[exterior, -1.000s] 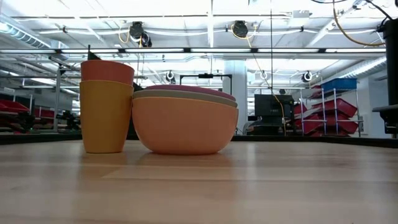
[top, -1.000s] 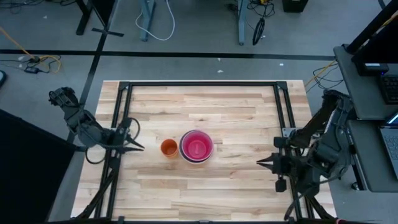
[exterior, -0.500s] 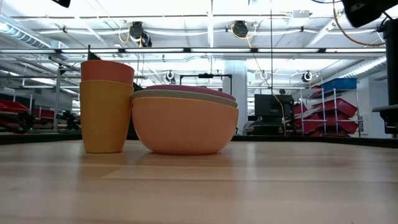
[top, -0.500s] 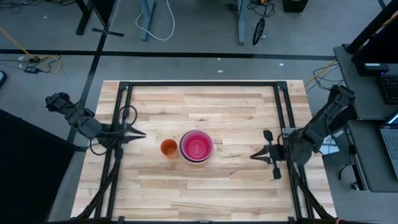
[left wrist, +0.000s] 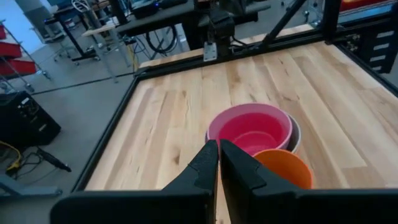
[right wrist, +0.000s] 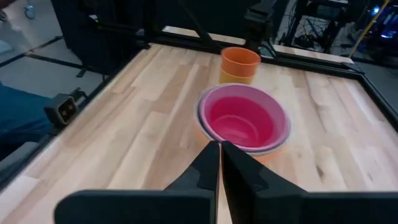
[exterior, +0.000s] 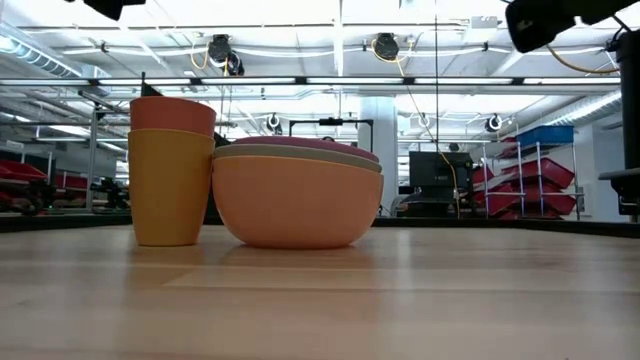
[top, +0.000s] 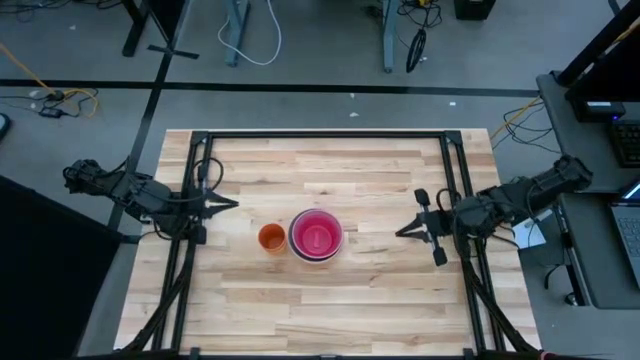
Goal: Nest bowls inside each other
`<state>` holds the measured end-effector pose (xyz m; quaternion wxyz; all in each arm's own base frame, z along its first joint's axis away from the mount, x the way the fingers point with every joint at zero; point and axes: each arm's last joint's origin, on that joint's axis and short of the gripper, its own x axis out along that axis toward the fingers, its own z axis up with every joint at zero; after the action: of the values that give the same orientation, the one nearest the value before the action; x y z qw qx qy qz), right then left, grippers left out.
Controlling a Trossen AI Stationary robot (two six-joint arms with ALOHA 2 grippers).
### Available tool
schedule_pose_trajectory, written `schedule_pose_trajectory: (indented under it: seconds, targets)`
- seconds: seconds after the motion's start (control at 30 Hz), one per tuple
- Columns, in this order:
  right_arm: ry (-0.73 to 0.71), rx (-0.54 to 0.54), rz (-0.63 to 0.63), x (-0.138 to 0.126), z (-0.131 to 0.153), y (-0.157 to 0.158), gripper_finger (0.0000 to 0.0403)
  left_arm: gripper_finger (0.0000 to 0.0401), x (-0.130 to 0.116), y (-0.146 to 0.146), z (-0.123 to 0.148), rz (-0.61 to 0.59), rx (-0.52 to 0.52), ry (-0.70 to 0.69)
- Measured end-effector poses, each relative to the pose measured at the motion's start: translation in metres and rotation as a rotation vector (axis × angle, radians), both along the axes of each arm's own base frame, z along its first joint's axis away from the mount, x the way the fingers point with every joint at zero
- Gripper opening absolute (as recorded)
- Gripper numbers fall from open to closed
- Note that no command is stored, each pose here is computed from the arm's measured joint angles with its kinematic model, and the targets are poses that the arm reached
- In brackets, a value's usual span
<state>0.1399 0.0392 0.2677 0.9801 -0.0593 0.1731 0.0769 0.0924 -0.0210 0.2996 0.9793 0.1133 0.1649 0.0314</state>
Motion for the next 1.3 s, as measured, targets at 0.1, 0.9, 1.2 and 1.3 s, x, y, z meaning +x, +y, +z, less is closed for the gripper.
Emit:
schedule_pose_trajectory:
  seconds: [0.1,0.9,1.2,1.3]
  targets:
    - [0.011,-0.003,-0.026,0.0,-0.001,-0.009,0.0,0.0002,0.003,0.0,-0.015,-0.013,-0.013,-0.018]
    - [0.003,0.095,-0.099,0.003,-0.043,-0.039,0.0,0.0001,0.012,0.008,-0.093,-0.135,-0.141,-0.137]
    - [0.028,0.106,-0.106,0.003,-0.053,-0.039,0.0,0.0001,0.016,0.012,-0.108,-0.149,-0.157,-0.162]
    - [0.025,0.099,-0.104,0.003,-0.053,-0.039,0.0,0.0001,0.017,0.014,-0.116,-0.152,-0.163,-0.152]
